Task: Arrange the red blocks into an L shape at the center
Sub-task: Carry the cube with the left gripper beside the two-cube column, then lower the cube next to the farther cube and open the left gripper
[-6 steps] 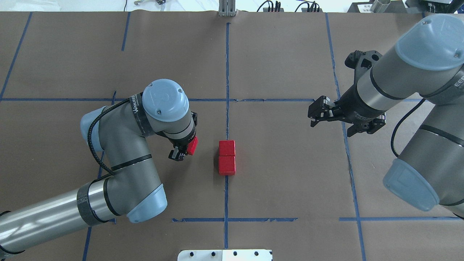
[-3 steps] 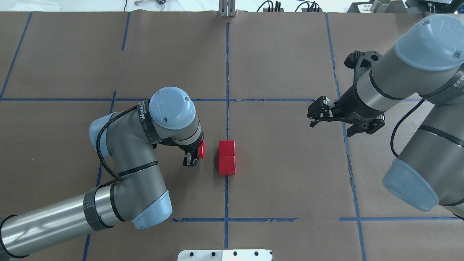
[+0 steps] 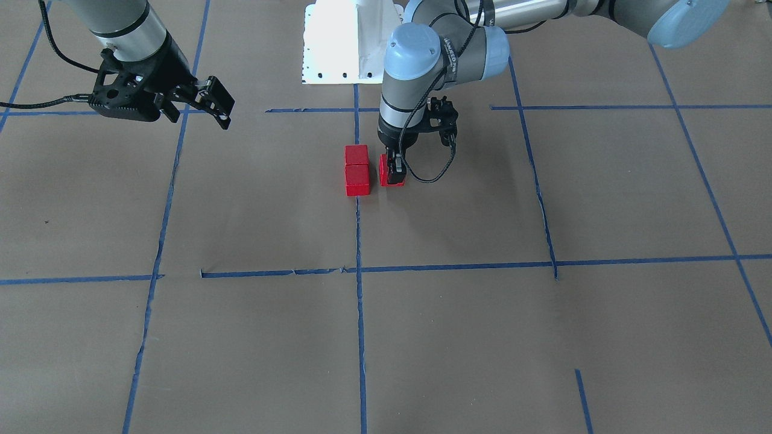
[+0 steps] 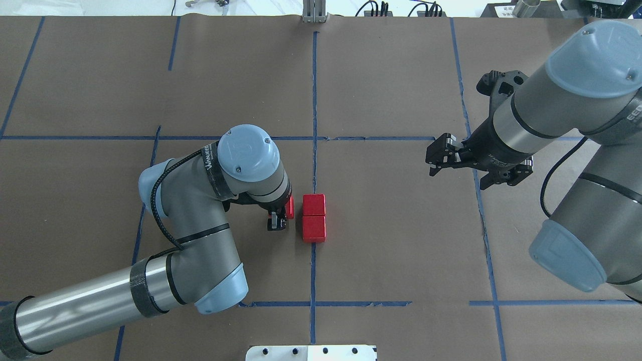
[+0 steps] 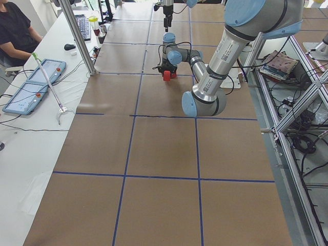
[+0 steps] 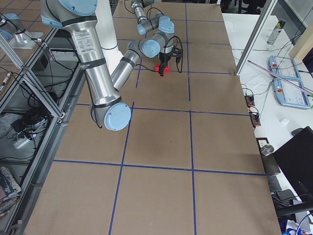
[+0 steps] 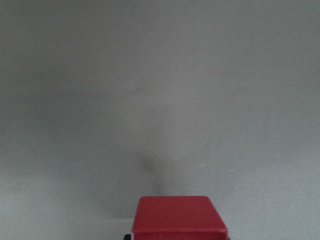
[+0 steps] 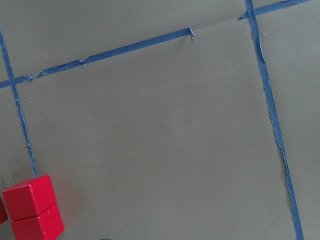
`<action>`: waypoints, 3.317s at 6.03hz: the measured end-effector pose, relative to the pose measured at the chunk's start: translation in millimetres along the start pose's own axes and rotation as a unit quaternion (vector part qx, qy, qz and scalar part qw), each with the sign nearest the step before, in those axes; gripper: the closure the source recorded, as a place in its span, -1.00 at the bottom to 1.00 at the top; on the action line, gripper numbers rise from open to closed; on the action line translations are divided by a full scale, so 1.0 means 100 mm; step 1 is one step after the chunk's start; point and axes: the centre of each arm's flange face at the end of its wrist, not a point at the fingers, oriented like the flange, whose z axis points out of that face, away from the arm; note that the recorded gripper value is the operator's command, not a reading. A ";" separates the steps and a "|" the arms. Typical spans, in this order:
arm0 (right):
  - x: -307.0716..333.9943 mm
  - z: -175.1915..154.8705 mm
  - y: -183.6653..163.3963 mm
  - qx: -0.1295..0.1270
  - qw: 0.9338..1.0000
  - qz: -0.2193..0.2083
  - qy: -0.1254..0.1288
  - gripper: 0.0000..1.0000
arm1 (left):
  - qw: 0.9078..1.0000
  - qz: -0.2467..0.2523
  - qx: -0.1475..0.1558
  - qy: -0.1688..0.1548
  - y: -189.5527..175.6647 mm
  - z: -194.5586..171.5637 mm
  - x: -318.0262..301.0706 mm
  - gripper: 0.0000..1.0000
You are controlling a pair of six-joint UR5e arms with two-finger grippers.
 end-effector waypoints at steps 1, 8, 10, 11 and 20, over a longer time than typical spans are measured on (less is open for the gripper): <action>0.00 0.00 0.00 0.000 1.000 0.000 0.000 -1.00 | 1.000 -0.002 -0.001 0.000 0.02 0.05 0.01 0.99; -0.01 0.00 0.01 -0.001 1.000 0.000 0.000 -1.00 | 1.000 -0.008 0.003 -0.005 0.14 0.17 -0.01 0.98; -0.01 0.00 0.01 -0.001 1.000 0.000 0.000 -1.00 | 1.000 -0.009 0.004 -0.005 0.18 0.18 0.01 0.97; -0.01 0.00 0.01 -0.001 1.000 0.000 0.000 -1.00 | 1.000 -0.010 0.004 -0.005 0.19 0.19 0.01 0.94; -0.01 -0.01 0.02 -0.003 1.000 -0.001 -0.002 -1.00 | 1.000 -0.004 -0.006 -0.005 0.23 0.20 -0.03 -1.00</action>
